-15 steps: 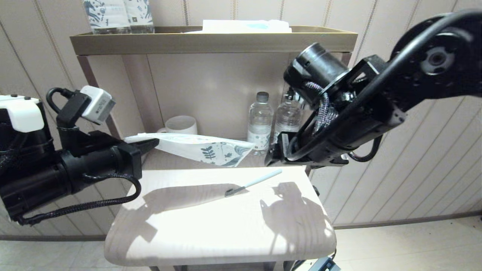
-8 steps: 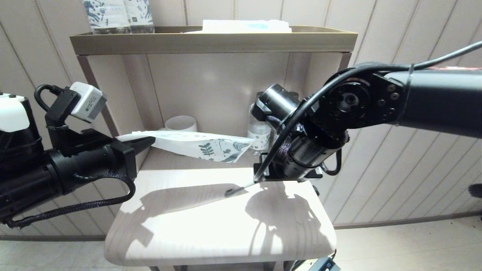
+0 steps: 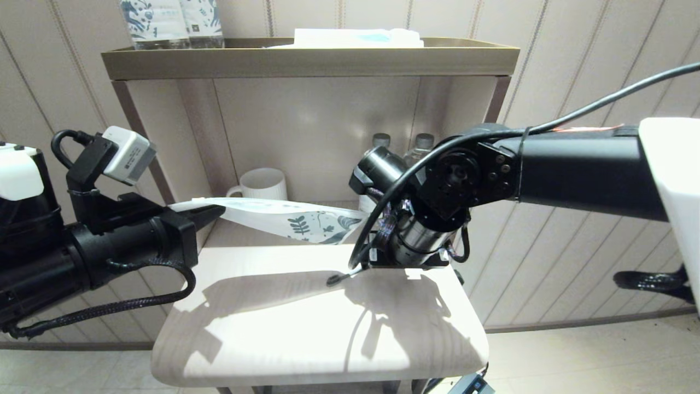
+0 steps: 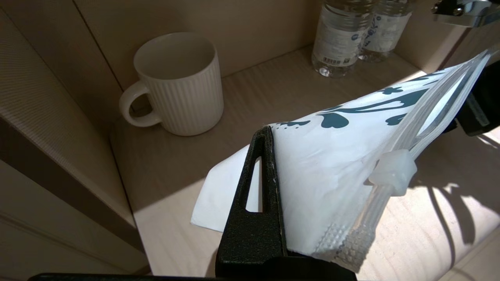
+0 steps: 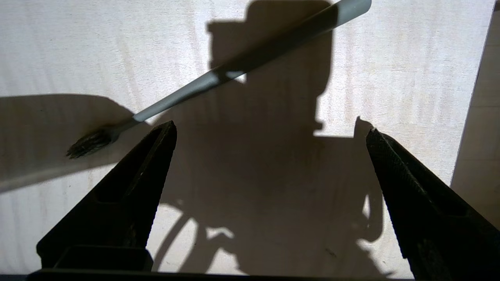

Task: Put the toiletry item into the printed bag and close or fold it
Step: Pick up a toothbrush

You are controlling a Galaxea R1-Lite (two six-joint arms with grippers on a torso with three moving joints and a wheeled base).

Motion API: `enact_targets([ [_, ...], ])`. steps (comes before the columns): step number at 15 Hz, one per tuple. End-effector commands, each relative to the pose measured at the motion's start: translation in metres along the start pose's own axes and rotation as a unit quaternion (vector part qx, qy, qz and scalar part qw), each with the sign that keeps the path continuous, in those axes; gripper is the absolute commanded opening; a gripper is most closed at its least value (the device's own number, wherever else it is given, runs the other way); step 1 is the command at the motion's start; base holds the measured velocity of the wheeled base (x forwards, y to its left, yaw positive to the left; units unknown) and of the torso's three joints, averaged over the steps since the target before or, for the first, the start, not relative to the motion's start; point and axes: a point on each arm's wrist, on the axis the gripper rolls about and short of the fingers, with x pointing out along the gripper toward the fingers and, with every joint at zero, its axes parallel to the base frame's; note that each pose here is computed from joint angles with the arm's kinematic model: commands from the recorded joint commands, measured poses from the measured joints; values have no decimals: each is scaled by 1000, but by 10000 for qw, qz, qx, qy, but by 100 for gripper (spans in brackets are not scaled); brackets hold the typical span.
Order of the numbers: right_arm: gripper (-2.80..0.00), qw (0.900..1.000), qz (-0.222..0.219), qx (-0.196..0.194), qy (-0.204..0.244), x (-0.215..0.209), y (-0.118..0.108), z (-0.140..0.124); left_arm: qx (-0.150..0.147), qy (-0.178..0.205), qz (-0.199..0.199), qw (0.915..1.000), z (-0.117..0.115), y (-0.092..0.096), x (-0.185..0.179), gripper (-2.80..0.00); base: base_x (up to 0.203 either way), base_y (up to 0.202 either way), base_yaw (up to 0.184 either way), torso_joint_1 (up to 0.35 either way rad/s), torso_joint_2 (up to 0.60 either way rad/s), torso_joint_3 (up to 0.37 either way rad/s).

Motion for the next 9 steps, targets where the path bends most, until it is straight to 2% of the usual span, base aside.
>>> enact_targets([
  [1, 0, 9998, -173, 72, 54, 13, 3, -3, 1, 16, -12, 10000, -2, 0, 0, -280, 0, 0, 0, 0, 0, 0],
  [4, 0, 9994, -344, 100, 18, 23, 6, -5, 0, 30, -21, 10000, -3, 0, -1, -280, 0, 0, 0, 0, 0, 0],
  [9, 0, 9995, -301, 132, -7, 27, 10, -6, -3, 28, -224, 9997, -4, -2, -3, -280, 0, 0, 0, 0, 0, 0],
])
